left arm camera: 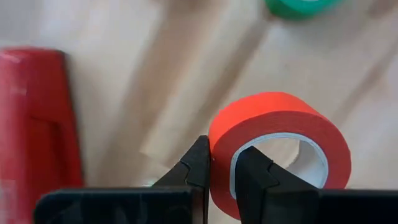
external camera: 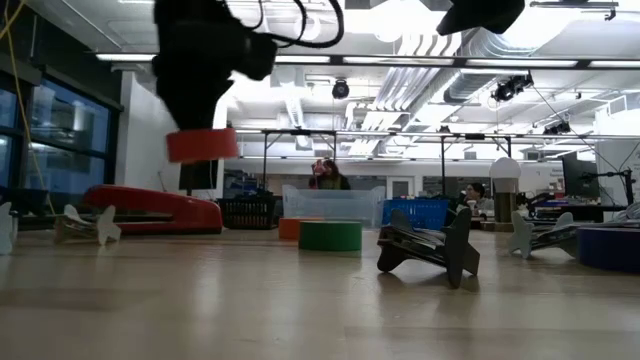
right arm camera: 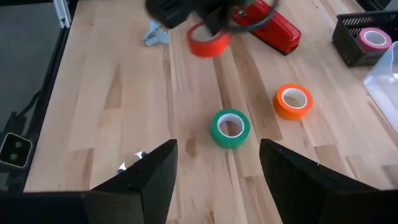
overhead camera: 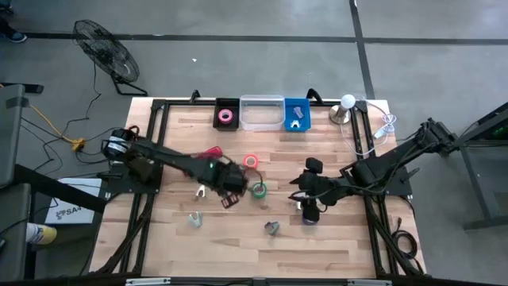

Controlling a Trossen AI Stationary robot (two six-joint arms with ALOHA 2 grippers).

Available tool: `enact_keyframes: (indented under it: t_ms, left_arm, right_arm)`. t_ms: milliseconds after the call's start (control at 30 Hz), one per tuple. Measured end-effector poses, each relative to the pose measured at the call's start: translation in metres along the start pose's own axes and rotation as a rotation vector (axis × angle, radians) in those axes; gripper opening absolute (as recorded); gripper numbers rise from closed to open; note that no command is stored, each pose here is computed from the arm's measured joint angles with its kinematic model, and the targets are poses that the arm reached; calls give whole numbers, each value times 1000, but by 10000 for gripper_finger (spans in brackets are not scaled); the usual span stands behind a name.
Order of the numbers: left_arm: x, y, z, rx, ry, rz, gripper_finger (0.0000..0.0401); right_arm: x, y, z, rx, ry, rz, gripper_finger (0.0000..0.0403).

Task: Pick and place Stapler, Stapler remover, tape
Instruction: Put the red tape into the black bin

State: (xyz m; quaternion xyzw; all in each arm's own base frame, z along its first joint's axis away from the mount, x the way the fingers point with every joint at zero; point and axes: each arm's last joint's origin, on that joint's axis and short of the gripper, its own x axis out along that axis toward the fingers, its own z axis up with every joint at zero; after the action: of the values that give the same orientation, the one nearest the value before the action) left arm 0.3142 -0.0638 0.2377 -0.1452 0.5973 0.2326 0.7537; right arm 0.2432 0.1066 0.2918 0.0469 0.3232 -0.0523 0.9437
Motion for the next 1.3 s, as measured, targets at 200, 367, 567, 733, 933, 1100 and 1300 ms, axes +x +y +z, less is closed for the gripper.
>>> enact_keyframes:
  t_ms: [200,367,567,733,933,1100,1300]
  left_arm:
    - [-14,49,30,-48,-52,14,36]
    - [-11,105,57,-82,-60,46,36]
    - [2,180,83,-182,-72,34,36]
    - [5,236,95,-282,-168,41,36]
    - [16,283,99,-315,-207,75,36]
    - [38,294,103,-246,-156,24,36]
    - [60,295,108,-216,-126,25,36]
  right_arm:
    - [0,0,1,5,-21,-19,220]
    - [1,-5,3,8,-43,-76,220]
    - [6,-18,9,61,-53,-135,220]
    - [10,-30,12,96,-57,-174,220]
    - [14,-44,17,137,-66,-224,220]
    - [17,-55,21,166,-76,-260,220]
    - [19,-66,23,209,-80,-292,220]
